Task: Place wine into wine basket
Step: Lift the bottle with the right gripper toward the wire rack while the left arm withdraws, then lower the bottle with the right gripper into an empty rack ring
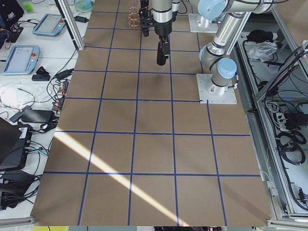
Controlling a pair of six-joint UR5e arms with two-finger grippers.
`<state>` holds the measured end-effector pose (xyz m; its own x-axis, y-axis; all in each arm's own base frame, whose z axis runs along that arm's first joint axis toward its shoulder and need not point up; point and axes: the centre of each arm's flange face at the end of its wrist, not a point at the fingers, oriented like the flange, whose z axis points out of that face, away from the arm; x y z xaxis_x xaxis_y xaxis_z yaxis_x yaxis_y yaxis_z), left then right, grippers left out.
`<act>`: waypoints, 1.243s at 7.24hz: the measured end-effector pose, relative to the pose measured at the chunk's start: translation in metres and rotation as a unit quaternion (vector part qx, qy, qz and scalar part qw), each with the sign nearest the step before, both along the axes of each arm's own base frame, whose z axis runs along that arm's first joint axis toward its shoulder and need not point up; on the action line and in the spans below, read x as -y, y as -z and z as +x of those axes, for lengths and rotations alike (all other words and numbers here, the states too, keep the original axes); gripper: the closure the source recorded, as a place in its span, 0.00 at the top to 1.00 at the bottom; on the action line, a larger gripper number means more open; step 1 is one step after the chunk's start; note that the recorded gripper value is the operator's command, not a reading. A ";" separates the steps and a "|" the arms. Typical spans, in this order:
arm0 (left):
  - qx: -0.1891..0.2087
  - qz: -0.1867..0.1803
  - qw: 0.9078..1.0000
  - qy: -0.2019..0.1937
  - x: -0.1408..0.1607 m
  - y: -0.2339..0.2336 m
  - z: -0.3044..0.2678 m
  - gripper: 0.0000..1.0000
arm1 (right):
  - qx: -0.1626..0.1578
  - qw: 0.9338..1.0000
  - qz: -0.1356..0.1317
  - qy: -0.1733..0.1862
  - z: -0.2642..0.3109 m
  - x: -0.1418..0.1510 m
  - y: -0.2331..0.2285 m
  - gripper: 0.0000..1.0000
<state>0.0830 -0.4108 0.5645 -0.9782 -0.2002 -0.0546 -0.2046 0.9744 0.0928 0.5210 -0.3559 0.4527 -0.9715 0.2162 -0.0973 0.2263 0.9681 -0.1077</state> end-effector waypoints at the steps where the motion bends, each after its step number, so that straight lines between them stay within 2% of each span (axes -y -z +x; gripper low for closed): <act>1: 0.001 0.001 1.000 -0.027 0.000 0.002 -0.003 1.00 | -0.006 1.000 0.001 0.006 -0.022 0.007 -0.016 0.14; 4: 0.008 0.001 0.998 -0.057 0.013 0.011 -0.057 1.00 | -0.021 0.999 0.026 -0.001 -0.128 0.037 -0.073 0.13; 7: 0.017 -0.029 0.999 -0.003 0.037 0.037 -0.157 1.00 | -0.032 0.999 0.035 -0.010 -0.225 0.064 -0.104 0.12; 9: 0.015 -0.057 0.998 0.030 0.046 0.044 -0.192 1.00 | -0.040 0.998 0.038 -0.031 -0.270 0.057 -0.125 0.11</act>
